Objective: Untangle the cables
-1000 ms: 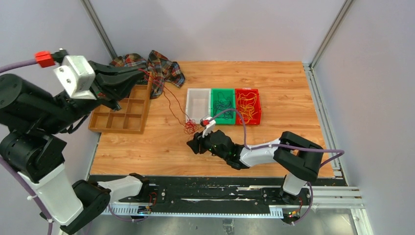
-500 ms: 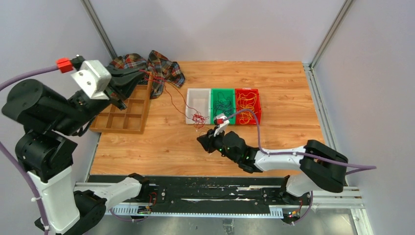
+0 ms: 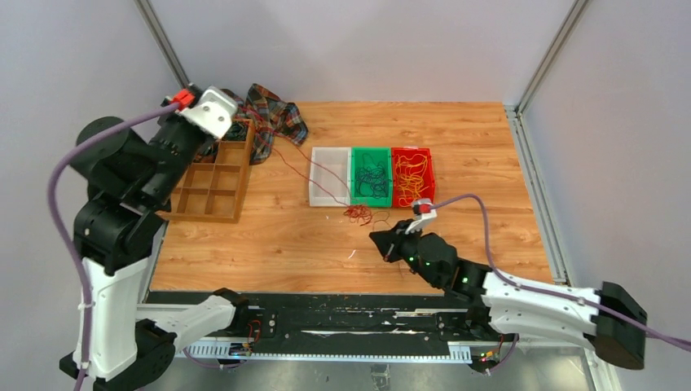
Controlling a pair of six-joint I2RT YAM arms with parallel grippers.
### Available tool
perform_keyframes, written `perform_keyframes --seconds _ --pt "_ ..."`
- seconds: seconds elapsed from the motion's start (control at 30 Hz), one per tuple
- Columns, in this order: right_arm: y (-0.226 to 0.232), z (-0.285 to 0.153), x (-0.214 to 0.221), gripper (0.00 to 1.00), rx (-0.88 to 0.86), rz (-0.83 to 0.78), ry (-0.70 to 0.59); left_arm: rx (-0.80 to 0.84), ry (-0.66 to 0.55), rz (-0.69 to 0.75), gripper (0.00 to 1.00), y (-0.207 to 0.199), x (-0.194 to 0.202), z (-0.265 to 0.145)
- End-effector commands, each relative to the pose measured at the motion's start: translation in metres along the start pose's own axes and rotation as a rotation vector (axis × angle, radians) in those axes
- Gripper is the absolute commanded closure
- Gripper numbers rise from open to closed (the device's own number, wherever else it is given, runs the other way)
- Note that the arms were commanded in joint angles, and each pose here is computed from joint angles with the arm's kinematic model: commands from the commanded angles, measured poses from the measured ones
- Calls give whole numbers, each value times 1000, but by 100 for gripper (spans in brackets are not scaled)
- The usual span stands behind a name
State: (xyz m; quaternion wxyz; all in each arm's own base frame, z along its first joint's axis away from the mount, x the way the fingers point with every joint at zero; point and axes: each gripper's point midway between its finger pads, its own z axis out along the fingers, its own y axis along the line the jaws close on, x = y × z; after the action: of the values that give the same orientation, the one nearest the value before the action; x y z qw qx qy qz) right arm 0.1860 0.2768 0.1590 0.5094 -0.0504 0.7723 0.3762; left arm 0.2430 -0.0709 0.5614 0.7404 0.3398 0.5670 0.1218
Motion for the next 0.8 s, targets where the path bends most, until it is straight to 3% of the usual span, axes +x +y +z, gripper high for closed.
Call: perform_keyframes --seconds 0.0,0.23,0.37,0.47,0.6,0.77 --pt "-61 -36 1 99 252 63 -10 -246 103 226 99 52 13 8" --pt "-101 -70 11 99 375 112 -7 -425 149 184 99 106 20 18" --pt "-79 -58 15 98 273 25 46 -221 79 78 99 61 22 27" --pt "-55 -43 7 80 187 -99 78 39 17 -53 99 -1 24 26" --pt "-17 -26 -1 55 64 -193 130 236 -56 -226 100 -49 13 14" --pt "34 -5 -13 41 -117 -229 130 406 -103 -387 99 -85 0 -2"
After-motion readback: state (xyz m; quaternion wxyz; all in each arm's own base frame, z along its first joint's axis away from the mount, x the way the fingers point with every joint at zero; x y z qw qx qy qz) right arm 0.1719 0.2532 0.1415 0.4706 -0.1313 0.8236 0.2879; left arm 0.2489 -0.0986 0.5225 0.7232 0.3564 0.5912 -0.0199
